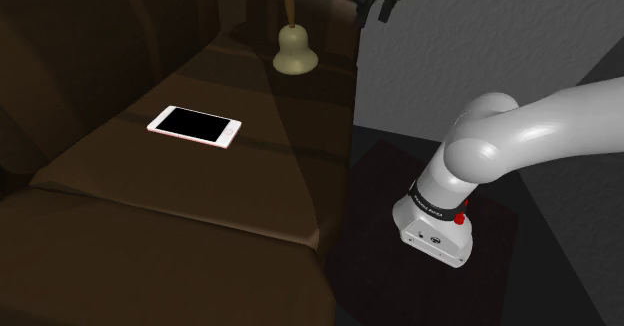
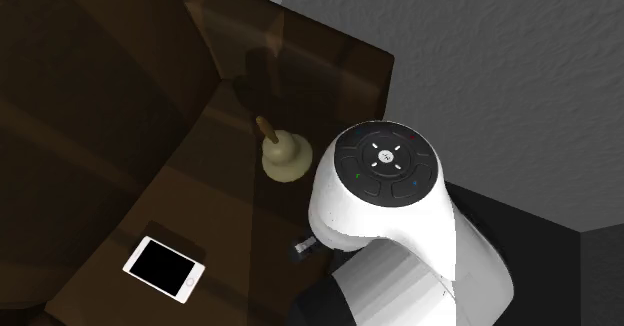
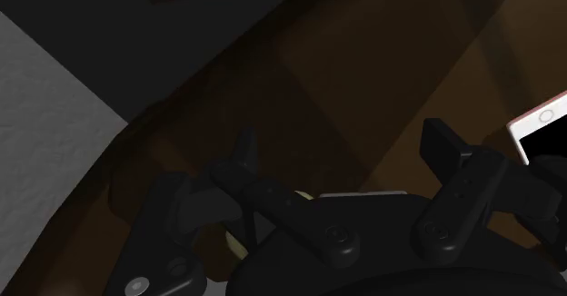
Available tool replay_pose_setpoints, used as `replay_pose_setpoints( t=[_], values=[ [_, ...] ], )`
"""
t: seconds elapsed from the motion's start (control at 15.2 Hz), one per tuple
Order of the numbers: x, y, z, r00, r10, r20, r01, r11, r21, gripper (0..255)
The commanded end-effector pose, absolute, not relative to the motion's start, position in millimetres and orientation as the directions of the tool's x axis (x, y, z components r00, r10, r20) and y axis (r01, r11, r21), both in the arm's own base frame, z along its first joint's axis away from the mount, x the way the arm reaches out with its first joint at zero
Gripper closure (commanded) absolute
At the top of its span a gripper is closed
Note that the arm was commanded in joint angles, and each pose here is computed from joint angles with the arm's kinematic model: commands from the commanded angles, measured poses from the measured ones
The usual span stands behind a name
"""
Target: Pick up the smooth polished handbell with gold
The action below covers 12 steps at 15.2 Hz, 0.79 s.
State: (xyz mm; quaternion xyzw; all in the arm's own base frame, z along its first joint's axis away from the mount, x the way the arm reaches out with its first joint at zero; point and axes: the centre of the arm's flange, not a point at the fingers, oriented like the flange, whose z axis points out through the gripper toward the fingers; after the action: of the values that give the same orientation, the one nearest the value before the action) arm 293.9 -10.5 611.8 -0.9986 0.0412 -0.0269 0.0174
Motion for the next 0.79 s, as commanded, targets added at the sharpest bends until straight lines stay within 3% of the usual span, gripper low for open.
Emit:
replay_pose_setpoints(
  t=[0.0,0.73],
  values=[
    [293.9,-10.5,611.8,0.995,-0.083,0.052,-0.081,-0.996,-0.037,0],
    [438.3,-2.3,624.3,0.978,-0.194,0.071,-0.2,-0.977,0.081,0]
  ],
)
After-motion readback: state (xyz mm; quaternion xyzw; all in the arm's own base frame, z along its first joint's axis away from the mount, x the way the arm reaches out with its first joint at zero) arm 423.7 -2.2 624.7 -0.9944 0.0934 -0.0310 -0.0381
